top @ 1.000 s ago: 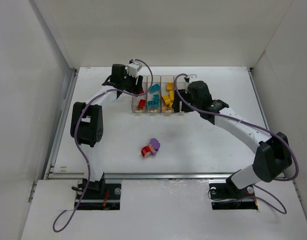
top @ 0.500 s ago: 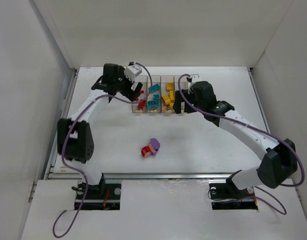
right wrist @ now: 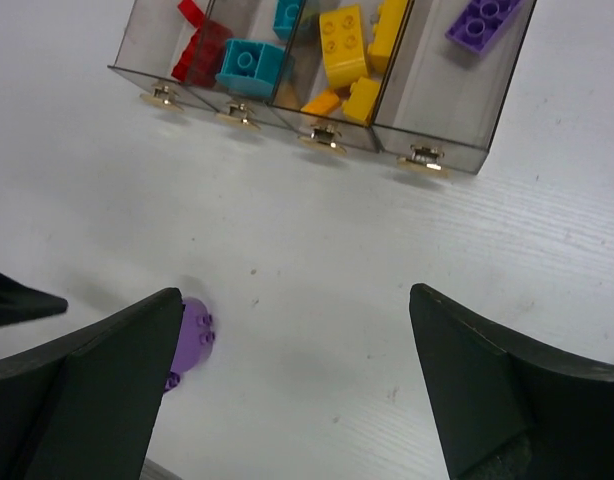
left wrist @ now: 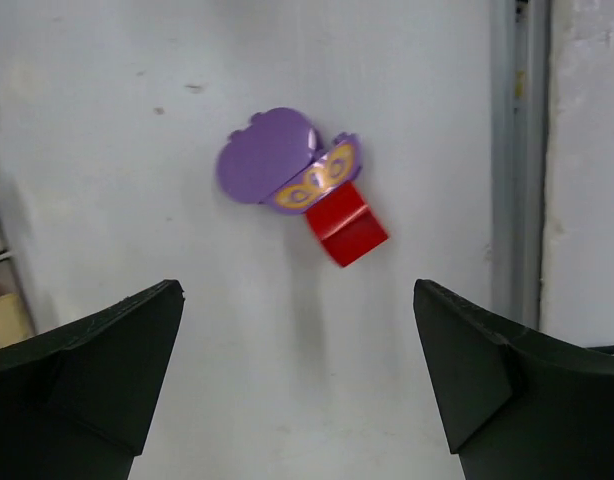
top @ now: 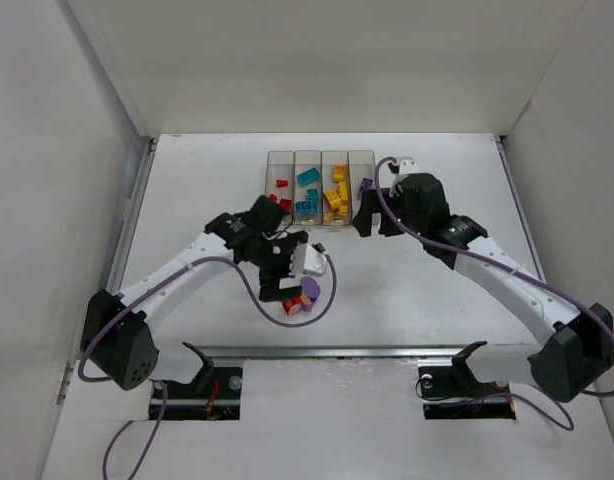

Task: Sort the legos into containers by color

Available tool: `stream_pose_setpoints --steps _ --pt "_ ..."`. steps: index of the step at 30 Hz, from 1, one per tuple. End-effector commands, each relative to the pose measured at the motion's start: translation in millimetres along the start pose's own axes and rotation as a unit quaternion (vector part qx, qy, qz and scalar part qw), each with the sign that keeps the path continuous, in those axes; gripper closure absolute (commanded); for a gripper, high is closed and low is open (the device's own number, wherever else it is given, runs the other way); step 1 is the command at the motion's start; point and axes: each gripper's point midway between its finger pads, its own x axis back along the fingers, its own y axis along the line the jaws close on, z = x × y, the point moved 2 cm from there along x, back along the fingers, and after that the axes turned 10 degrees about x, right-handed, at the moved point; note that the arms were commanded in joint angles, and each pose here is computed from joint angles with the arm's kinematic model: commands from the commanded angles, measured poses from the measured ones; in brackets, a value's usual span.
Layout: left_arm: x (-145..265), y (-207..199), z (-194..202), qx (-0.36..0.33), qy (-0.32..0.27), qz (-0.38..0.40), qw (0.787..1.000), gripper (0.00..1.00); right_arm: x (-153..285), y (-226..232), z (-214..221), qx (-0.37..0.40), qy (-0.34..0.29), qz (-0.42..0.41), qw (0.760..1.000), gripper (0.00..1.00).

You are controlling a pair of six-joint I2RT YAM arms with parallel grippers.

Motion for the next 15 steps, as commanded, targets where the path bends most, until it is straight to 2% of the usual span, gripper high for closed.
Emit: stream_pose_setpoints --steps 1,3,8,12,13,15 --pt "-12 -28 6 0.031 0.026 0.023 0.999 0.00 13 4 -6 -0.034 -0.026 -0.011 0.999 0.00" --pt "-22 -38 12 0.036 0.044 0.028 0.998 0.00 14 6 -3 -0.050 -0.028 -0.016 0.998 0.00" --pt "-37 -46 16 0.061 0.035 0.021 0.997 0.00 20 11 -2 -0.069 -0.035 -0.022 0.997 0.00" --pt "-52 -37 27 0.127 0.048 -0.026 0.990 0.00 19 12 8 -0.070 -0.021 -0.013 0.997 0.00" --pt "-58 -36 34 0.162 0.059 -0.034 0.984 0.00 22 10 5 -0.070 -0.028 -0.007 0.997 0.00" --pt "-64 -25 30 0.177 0.050 -0.060 0.981 0.00 22 14 6 -0.068 -0.027 -0.011 0.997 0.00"
